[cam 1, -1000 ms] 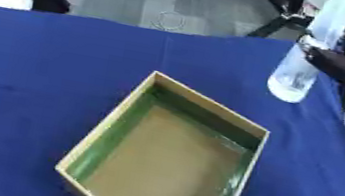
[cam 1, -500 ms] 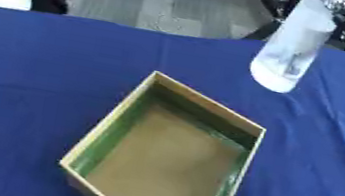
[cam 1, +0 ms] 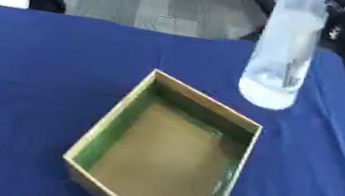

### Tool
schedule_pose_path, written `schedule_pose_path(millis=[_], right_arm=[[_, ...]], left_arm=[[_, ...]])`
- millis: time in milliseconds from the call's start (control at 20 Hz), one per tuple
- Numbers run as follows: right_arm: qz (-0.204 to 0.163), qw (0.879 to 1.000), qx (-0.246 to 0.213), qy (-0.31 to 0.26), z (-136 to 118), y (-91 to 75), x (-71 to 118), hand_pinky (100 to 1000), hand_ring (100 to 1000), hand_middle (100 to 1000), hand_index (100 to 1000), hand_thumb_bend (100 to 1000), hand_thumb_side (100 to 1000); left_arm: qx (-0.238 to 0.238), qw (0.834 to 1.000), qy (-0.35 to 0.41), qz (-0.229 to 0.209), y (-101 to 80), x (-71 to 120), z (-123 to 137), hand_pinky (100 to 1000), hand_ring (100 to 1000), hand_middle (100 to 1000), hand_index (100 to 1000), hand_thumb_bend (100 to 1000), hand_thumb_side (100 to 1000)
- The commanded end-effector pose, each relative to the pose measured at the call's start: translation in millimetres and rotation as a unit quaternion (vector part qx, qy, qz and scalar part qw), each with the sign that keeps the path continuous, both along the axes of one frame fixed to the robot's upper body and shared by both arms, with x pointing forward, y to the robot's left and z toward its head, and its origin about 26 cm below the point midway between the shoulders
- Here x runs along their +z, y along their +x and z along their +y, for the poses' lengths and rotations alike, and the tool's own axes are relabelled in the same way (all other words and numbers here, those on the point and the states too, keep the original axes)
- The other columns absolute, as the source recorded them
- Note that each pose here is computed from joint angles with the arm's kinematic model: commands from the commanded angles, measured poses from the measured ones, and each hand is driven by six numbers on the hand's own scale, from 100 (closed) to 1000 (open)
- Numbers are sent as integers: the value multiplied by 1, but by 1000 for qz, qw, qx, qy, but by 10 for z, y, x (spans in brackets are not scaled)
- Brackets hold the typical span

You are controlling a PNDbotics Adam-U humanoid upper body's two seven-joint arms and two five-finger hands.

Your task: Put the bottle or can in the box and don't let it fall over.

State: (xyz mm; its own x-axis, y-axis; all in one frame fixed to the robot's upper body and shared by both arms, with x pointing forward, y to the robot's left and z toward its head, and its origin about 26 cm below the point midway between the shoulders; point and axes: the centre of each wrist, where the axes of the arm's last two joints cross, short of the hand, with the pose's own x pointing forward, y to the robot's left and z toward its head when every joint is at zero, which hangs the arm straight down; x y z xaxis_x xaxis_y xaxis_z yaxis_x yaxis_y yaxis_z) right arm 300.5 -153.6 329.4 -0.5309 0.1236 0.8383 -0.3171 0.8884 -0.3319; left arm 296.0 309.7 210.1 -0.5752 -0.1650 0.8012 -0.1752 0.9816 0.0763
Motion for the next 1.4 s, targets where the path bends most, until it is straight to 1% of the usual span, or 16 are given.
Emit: schedule_pose_path(millis=[50,250,350,750,800,1000,1200,1400], right_arm=[[-25,999,26,-12,108,-79,12,1000,951,968,334,100,470],[-24,998,45,-34,252,-102,-124,1000,947,969,336,100,469],[-17,998,50,-44,309,-113,-199,1000,946,972,336,100,448],[26,996,46,-72,443,-151,-461,1000,944,975,335,100,403],[28,996,46,-74,458,-157,-486,1000,944,974,335,100,400],[43,994,44,-91,509,-187,-642,1000,921,964,343,100,325],[53,991,42,-113,552,-224,-799,1000,923,966,354,100,296],[58,989,43,-127,568,-248,-902,1000,927,969,375,100,276]], left_arm=[[8,1000,11,-16,-40,111,52,1000,1000,1000,788,100,596],[9,1000,9,-19,-38,120,52,1000,1000,1000,788,100,596],[9,1000,8,-20,-37,124,51,1000,1000,1000,788,100,596],[6,1000,7,-23,-31,138,44,1000,1000,1000,788,100,596],[7,1000,7,-24,-31,140,45,1000,1000,1000,788,100,596],[10,1000,5,-26,-31,149,52,1000,1000,1000,787,100,597],[9,1000,6,-27,-30,153,48,1000,1000,1000,787,100,597],[8,1000,7,-27,-29,155,47,1000,1000,1000,787,100,597]])
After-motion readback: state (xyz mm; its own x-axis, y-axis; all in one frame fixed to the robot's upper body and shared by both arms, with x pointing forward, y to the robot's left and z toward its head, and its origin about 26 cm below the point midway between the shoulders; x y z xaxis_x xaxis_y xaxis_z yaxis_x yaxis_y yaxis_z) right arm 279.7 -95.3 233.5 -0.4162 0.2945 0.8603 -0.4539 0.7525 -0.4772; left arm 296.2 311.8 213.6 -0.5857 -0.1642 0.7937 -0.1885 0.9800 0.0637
